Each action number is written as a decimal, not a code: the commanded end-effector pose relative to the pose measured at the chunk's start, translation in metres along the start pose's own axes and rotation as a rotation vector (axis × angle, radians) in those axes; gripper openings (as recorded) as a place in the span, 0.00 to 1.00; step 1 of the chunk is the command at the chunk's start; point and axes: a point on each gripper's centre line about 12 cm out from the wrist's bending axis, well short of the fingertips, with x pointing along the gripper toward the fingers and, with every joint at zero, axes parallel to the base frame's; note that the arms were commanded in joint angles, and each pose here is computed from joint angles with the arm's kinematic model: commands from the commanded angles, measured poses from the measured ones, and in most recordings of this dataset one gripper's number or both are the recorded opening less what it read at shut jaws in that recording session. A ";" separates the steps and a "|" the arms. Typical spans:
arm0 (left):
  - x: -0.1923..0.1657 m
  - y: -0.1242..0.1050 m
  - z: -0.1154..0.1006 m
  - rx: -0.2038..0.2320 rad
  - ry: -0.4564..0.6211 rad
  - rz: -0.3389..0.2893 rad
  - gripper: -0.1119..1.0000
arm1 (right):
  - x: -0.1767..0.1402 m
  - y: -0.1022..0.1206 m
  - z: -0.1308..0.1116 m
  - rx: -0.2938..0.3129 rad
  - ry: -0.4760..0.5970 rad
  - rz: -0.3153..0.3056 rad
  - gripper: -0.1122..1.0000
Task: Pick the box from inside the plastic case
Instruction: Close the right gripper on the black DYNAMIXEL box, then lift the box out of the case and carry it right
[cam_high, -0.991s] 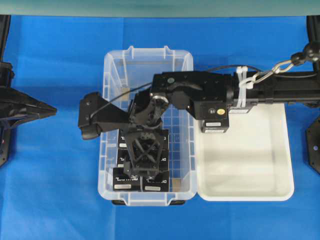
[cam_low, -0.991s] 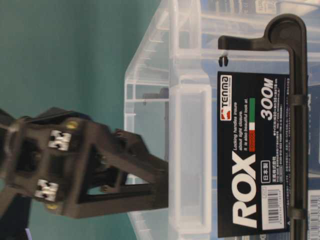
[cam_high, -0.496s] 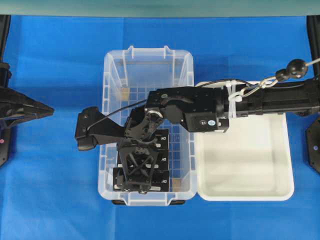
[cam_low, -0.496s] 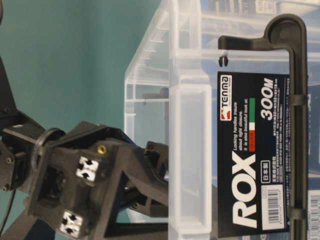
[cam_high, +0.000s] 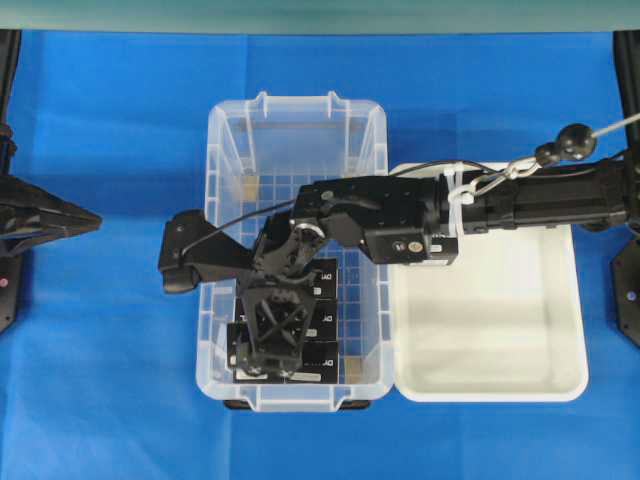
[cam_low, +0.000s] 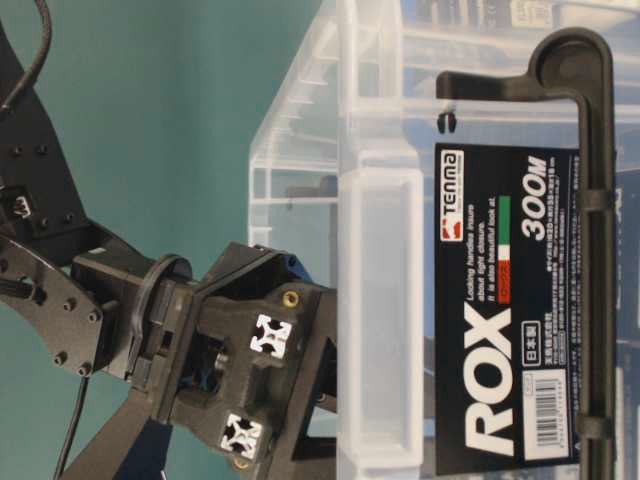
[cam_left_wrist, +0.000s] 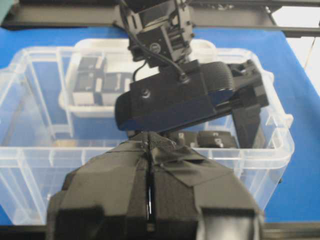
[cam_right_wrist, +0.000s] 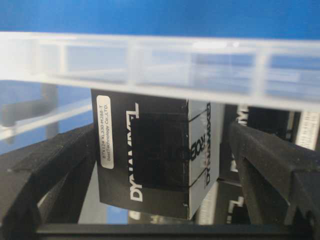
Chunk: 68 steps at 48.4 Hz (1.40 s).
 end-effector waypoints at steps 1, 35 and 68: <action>0.001 0.000 0.011 0.005 -0.025 0.000 0.04 | -0.003 -0.007 0.003 0.002 -0.014 -0.011 1.00; 0.000 0.000 0.012 0.004 -0.026 0.002 0.04 | -0.004 -0.010 0.005 -0.013 -0.029 -0.044 0.97; -0.003 0.001 0.011 0.003 -0.006 0.005 0.04 | -0.172 0.019 0.034 -0.076 -0.195 -0.025 0.72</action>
